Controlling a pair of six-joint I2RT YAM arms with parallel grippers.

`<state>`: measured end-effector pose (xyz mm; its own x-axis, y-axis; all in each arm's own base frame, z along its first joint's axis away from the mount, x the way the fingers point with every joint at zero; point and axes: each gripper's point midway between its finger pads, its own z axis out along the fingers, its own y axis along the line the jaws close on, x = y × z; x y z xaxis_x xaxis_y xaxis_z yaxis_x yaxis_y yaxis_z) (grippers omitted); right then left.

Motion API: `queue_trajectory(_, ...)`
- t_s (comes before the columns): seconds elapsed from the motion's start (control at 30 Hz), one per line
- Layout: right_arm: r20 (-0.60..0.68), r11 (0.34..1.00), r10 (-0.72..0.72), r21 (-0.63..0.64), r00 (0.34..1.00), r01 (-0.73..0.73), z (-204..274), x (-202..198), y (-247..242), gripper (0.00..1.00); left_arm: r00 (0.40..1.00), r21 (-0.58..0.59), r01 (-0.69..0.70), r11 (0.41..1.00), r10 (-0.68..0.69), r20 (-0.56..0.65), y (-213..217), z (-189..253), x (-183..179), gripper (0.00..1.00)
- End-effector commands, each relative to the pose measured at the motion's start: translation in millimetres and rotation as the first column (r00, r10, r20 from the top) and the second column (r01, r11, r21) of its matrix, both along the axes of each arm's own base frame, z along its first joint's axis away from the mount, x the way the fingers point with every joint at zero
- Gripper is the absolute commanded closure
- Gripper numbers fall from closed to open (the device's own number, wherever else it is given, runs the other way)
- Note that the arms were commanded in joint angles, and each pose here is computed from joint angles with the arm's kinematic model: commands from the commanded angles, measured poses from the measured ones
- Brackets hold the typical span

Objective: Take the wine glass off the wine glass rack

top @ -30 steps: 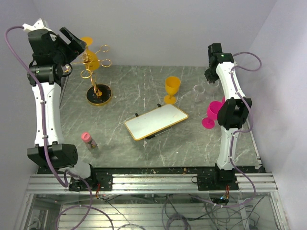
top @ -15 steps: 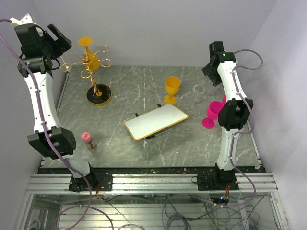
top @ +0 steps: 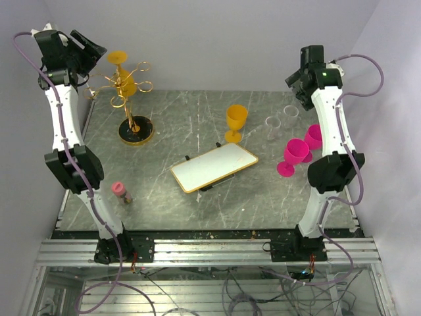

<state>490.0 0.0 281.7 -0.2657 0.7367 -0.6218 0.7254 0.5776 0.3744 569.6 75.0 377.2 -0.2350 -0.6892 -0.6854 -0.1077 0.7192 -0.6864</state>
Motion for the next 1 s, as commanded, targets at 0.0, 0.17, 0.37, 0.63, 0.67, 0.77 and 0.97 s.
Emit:
queue_trajectory(0.0, 0.039, 1.000, -0.018, -0.018, 0.999, 0.019, 11.6, -4.3, -4.2, 0.17, 0.996, -0.074, -0.075, 0.994, 0.079, 0.053, -1.0, 25.8, 8.9, 0.19)
queue_trajectory(0.17, 0.057, 0.999, -0.024, -0.021, 0.998, 0.026, 19.5, -8.7, -5.9, 0.16, 0.997, -0.110, -0.077, 0.991, 0.079, 0.009, -4.9, 2.2, 29.3, 0.22)
queue_trajectory(0.37, 0.057, 0.999, -0.023, -0.026, 0.998, 0.024, 19.9, -11.7, -6.6, 0.16, 0.995, -0.095, -0.103, 0.990, 0.103, -0.007, -11.0, -5.6, 42.9, 0.27)
queue_trajectory(0.63, 0.041, 0.999, -0.023, -0.023, 0.999, 0.024, 11.8, -12.5, -6.3, 0.16, 0.984, -0.098, -0.174, 0.980, 0.167, -0.067, -8.3, -23.2, 48.1, 0.34)
queue_trajectory(0.67, 0.040, 0.999, -0.023, -0.022, 0.999, 0.023, 11.3, -12.4, -6.3, 0.16, 0.983, -0.097, -0.173, 0.980, 0.166, -0.076, -10.5, -26.2, 49.2, 0.35)
queue_trajectory(0.77, 0.039, 1.000, -0.020, -0.024, 0.999, 0.021, 11.2, -12.7, -6.0, 0.16, 0.978, -0.093, -0.194, 0.976, 0.186, -0.094, -11.6, -31.7, 50.3, 0.36)
queue_trajectory(0.97, 0.046, 0.999, -0.023, -0.029, 0.999, 0.024, 13.2, -13.9, -7.7, 0.16, 0.971, -0.115, -0.221, 0.968, 0.207, -0.117, -10.6, -40.5, 54.3, 0.39)
